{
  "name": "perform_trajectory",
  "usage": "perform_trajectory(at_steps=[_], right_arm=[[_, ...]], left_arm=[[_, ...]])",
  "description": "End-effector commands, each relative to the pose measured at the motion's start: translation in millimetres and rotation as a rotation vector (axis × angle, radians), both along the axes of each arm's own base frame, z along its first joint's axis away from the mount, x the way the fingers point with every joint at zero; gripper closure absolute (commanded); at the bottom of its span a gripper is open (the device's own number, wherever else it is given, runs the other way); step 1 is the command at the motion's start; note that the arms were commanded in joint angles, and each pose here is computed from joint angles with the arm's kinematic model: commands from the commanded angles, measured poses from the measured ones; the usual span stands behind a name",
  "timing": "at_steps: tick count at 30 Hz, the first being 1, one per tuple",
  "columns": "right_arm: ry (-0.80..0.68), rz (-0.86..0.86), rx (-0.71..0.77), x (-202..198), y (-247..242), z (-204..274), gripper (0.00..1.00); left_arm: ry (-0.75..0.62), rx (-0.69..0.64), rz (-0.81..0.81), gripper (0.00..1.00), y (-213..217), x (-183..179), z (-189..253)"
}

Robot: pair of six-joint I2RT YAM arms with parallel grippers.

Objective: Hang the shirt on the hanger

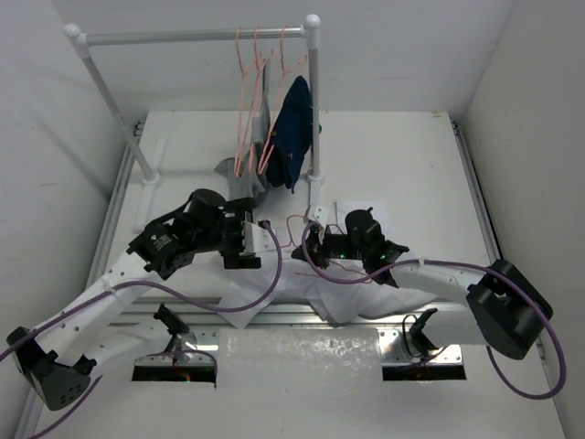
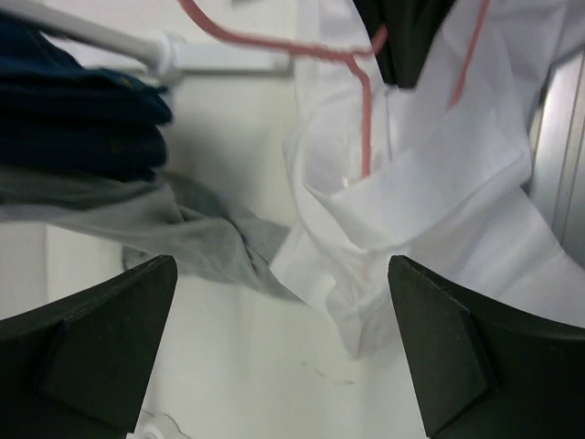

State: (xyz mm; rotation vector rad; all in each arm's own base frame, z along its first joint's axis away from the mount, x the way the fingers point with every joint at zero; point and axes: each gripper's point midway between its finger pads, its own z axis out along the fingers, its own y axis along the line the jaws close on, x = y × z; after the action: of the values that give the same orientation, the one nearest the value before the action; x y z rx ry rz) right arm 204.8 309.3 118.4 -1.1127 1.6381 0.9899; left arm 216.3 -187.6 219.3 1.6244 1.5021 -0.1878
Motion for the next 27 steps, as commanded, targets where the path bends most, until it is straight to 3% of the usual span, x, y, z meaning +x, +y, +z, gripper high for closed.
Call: perform_trajectory(at_steps=[1,5,9,13,18,21,22,24,25,27], right_arm=[[-0.068,0.031,0.075,0.4,9.5,23.2,1.00],[-0.076,0.044,0.070,-1.7,11.9,25.9,1.00],[-0.087,0.054,0.070,-4.6,12.6,26.4,1.00],[-0.099,0.055,0.069,-6.8,11.6,26.3,1.00],[-0.129,0.043,0.063,-4.8,9.1,28.8,1.00],[-0.140,0.049,0.060,-4.3,9.5,30.4,1.00],[-0.143,0.051,0.062,-4.3,9.8,31.6,1.00],[-0.150,0.058,0.066,-4.9,10.3,32.7,1.00],[-0.152,0.061,0.067,-5.4,10.8,33.6,1.00],[-0.162,0.067,0.069,-5.1,11.2,35.9,1.00]], left_arm=[[0.032,0.061,0.009,0.00,16.6,-4.6,-20.7],[0.087,0.080,0.072,0.00,26.1,7.1,-50.1],[0.203,0.012,0.110,0.00,22.8,23.1,-66.2],[0.323,-0.071,-0.008,0.01,2.0,10.3,-72.5],[0.470,-0.049,-0.053,0.00,-4.4,-2.9,-92.4],[0.471,-0.083,-0.056,0.12,-10.5,-0.2,-97.2],[0.469,-0.101,-0.059,0.26,-14.0,2.0,-95.9],[0.474,-0.128,-0.078,0.44,-19.5,1.2,-91.9],[0.472,-0.139,-0.083,0.61,-22.2,1.6,-89.7],[0.461,-0.138,-0.099,0.71,-28.2,0.1,-87.0]])
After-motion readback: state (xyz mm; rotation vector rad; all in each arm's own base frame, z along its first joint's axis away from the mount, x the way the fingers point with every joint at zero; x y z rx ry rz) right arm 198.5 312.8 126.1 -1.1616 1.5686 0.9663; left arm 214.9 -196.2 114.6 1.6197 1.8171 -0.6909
